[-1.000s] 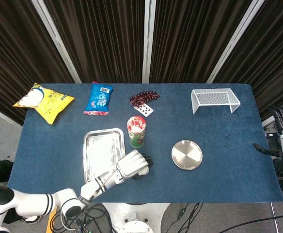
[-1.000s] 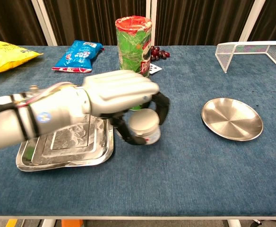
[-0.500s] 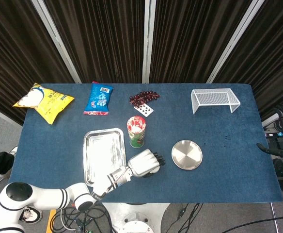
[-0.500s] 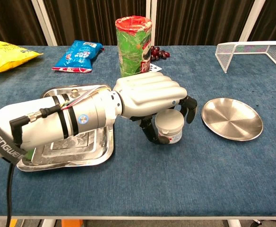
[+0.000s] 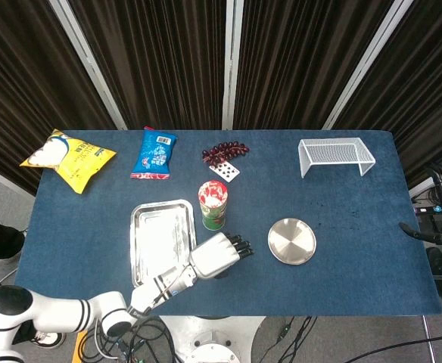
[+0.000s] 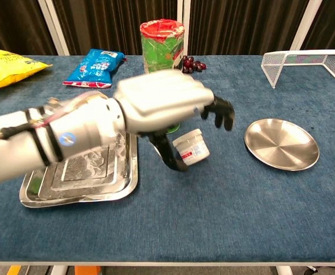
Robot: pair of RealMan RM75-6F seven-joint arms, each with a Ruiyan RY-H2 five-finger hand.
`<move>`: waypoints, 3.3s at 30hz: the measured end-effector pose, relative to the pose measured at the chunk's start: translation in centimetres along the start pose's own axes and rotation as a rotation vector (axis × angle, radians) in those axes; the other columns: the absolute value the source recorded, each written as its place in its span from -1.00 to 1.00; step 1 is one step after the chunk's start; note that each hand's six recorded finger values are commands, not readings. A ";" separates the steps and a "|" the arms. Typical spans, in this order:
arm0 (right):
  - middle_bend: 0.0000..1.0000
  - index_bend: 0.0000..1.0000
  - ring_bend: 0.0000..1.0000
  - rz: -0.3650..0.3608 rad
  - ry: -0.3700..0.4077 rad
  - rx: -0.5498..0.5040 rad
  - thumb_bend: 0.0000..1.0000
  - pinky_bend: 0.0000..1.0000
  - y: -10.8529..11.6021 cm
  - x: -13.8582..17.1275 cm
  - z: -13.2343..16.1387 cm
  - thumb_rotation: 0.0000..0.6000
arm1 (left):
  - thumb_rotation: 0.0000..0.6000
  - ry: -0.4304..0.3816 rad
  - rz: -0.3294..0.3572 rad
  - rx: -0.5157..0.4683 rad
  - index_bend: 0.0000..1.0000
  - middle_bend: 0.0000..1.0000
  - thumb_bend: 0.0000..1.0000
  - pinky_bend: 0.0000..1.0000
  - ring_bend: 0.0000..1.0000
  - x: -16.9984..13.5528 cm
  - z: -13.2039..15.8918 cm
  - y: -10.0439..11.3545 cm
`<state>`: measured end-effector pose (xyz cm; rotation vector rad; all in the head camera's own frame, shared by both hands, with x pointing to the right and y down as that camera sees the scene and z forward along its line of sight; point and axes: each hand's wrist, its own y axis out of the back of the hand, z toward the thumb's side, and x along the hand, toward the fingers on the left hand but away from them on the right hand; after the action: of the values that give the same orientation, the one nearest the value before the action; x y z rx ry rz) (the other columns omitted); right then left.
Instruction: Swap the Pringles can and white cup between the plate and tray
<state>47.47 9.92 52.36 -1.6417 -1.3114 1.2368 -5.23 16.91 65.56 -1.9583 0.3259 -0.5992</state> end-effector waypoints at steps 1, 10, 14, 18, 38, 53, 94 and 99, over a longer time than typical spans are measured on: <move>-0.98 -1.00 -1.00 0.001 0.002 -0.001 -0.92 -0.90 -0.1 0.0 0.1 1.00 | 1.00 0.011 0.015 0.005 -0.42 -0.40 -0.87 0.23 -0.36 -0.5 -0.2 0.6; -0.98 -1.00 -1.00 -0.005 0.021 -0.001 -0.92 -0.90 -0.1 0.0 0.8 1.00 | 1.00 0.273 0.148 0.075 -0.39 -0.36 -0.87 0.23 -0.35 -6.6 -6.6 6.3; -0.98 -1.00 -1.00 -0.010 0.019 -0.002 -0.92 -0.90 0.1 0.0 0.9 1.00 | 1.00 0.348 0.268 0.082 -0.38 -0.36 -0.87 0.22 -0.35 -7.6 -8.7 9.4; -0.98 -1.00 -1.00 -0.009 0.017 -0.006 -0.92 -0.90 0.1 0.0 0.8 1.00 | 1.00 0.383 0.314 0.100 -0.42 -0.43 -0.89 0.00 -0.48 -7.9 -10.1 11.6; -0.98 -1.00 -1.00 0.025 0.009 0.006 -0.92 -0.90 -0.9 0.0 0.4 1.00 | 1.00 0.201 0.040 -0.038 -0.80 -0.83 -1.00 -0.53 -0.92 0.2 -10.1 11.7; -0.98 -1.00 -1.00 0.039 0.007 0.003 -0.92 -0.90 -1.5 0.1 0.2 1.00 | 1.00 0.157 -0.083 -0.034 -0.59 -0.68 -0.98 -0.18 -0.80 3.5 -10.0 9.7; -0.98 -1.00 -1.00 0.073 0.062 0.031 -0.91 -0.90 -2.6 -0.3 2.7 1.00 | 1.00 0.407 -0.071 0.029 -0.11 -0.16 -0.58 0.42 -0.18 -6.7 -14.0 11.6; -0.98 -1.00 -1.00 0.078 0.067 0.036 -0.91 -0.90 -2.7 -0.4 3.1 1.00 | 1.00 0.440 -0.082 0.004 -0.11 -0.16 -0.58 0.42 -0.18 -8.2 -14.0 10.0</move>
<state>43.62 10.13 53.99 -1.7078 -1.1875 1.2332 -19.33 5.71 59.44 -1.8293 0.5165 -1.0862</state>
